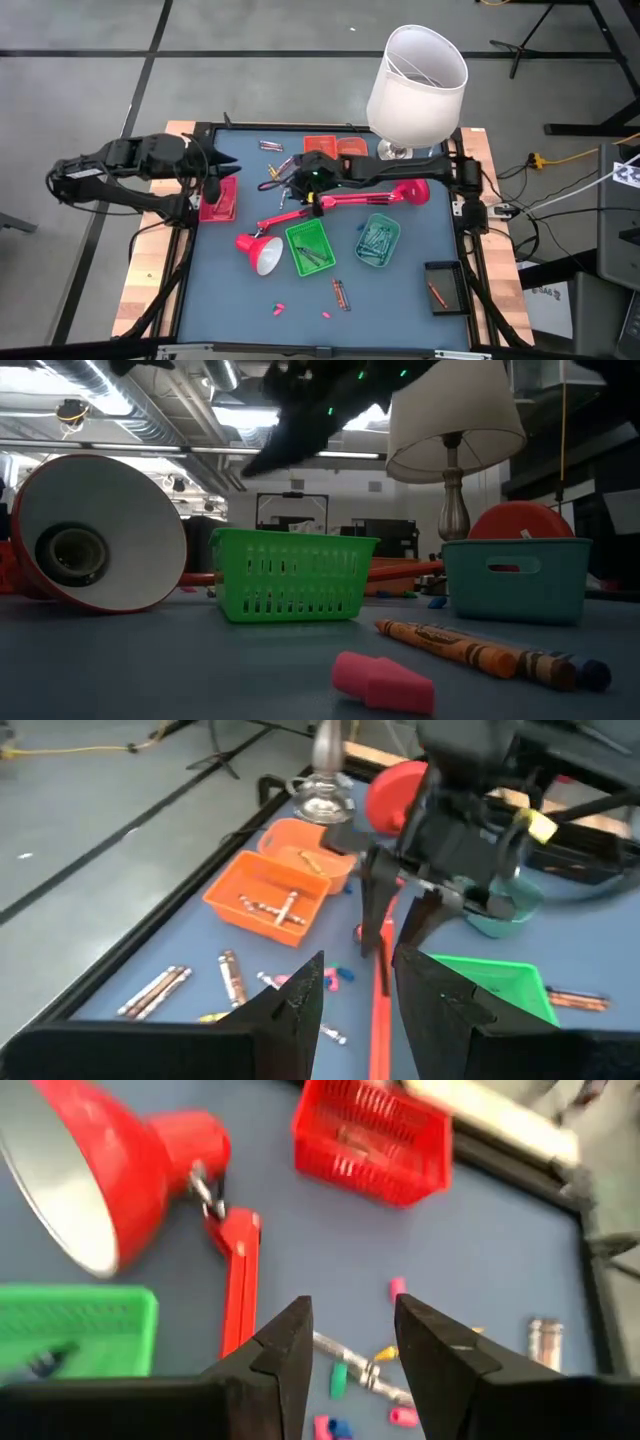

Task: Sort crayons
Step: Put the brown crayon into the red bin

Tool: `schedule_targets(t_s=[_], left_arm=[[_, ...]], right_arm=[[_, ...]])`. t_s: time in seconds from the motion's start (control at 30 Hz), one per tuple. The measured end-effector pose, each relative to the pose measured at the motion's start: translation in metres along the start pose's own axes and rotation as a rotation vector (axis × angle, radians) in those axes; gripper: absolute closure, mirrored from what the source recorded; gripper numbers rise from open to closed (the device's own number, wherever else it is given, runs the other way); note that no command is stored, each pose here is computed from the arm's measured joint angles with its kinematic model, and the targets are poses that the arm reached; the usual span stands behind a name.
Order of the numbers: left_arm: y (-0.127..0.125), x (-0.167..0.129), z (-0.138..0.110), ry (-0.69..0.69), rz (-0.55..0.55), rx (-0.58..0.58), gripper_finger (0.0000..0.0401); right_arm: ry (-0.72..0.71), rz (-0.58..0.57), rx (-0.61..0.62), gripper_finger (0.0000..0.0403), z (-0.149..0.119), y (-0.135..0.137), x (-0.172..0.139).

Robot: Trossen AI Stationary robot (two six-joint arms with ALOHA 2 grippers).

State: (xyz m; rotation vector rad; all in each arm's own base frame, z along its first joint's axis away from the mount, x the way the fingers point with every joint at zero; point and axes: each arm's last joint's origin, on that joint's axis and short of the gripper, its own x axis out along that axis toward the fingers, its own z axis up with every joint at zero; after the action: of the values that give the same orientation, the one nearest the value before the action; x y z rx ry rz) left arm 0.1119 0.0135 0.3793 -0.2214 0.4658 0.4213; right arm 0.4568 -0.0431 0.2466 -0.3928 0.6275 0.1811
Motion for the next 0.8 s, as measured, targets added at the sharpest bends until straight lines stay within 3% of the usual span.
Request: schedule_targets(t_s=[0.27,0.63,0.8], left_arm=[[-0.001,0.004,0.0,0.003,0.045,0.008,0.0291],[-0.008,0.02,0.001,0.057,0.056,0.027,0.0291],[-0.009,0.024,0.001,0.068,0.058,0.03,0.0291]], right_arm=[[0.072,0.067,-0.112,0.0273,-0.006,-0.004,0.041],[0.166,0.134,-0.203,0.0344,-0.01,-0.008,0.079],[0.193,0.097,-0.254,0.0369,-0.015,-0.008,0.087]])
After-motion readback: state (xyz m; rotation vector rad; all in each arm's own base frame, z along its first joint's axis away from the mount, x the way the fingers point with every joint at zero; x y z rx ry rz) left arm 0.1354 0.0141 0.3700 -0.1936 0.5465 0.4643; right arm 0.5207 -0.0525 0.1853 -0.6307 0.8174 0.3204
